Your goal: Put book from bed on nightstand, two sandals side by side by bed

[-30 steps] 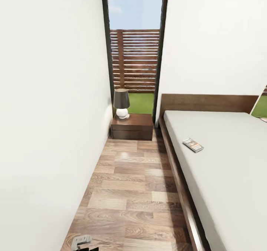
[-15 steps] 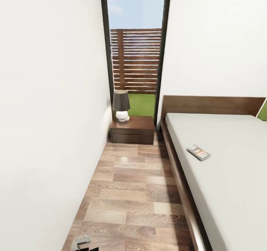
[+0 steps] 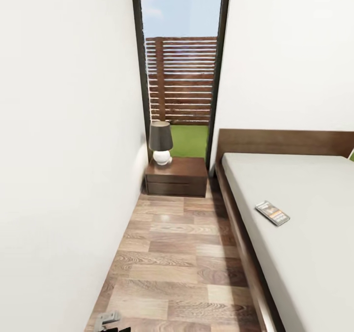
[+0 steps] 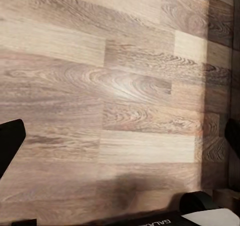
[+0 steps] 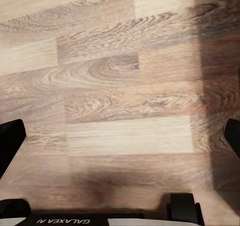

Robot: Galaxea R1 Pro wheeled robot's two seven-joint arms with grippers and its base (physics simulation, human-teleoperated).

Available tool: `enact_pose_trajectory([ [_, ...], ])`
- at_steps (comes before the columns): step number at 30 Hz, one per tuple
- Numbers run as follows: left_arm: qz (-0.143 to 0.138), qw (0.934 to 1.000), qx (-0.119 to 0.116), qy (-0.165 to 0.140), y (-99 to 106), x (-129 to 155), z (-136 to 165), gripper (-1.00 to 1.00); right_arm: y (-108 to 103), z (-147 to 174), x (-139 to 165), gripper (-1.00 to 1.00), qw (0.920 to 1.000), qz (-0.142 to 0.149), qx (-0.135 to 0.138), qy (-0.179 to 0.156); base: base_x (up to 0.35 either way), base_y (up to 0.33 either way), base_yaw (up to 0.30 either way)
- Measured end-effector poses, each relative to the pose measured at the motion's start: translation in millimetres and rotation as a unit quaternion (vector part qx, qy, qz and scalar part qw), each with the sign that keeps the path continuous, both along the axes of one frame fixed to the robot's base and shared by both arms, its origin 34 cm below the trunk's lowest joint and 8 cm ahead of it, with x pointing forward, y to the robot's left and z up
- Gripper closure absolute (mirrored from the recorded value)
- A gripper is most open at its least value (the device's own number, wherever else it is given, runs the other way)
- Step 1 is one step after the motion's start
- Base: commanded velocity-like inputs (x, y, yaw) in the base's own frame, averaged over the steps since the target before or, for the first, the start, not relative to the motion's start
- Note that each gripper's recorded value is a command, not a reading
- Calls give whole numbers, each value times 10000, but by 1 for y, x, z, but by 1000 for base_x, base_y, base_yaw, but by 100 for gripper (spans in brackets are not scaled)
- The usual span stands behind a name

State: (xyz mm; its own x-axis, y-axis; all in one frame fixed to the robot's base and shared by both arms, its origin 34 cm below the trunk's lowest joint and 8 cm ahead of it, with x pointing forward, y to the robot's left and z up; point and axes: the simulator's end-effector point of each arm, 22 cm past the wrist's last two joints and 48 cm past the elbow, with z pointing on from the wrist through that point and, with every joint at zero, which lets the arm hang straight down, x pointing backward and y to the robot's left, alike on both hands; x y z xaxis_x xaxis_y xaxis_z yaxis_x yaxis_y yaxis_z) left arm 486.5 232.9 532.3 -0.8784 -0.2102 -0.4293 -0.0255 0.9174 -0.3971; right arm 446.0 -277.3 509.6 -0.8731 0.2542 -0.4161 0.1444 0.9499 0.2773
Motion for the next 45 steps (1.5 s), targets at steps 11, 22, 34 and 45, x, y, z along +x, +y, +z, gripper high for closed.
enact_pose_trajectory([
  [11,0,10000,0,0,0,0,0,-100,0,0,0,-100,10000,0,1,-1,323,23,0],
  [22,0,10000,0,0,0,0,0,-100,0,0,0,-100,10000,1,0,-3,329,0,0],
  [34,0,10000,0,0,0,0,0,-100,0,0,0,-100,10000,-2,-6,-2,329,0,0],
  [45,0,10000,0,0,0,0,0,-100,0,0,0,-100,10000,-3,-7,-4,329,1,0],
])
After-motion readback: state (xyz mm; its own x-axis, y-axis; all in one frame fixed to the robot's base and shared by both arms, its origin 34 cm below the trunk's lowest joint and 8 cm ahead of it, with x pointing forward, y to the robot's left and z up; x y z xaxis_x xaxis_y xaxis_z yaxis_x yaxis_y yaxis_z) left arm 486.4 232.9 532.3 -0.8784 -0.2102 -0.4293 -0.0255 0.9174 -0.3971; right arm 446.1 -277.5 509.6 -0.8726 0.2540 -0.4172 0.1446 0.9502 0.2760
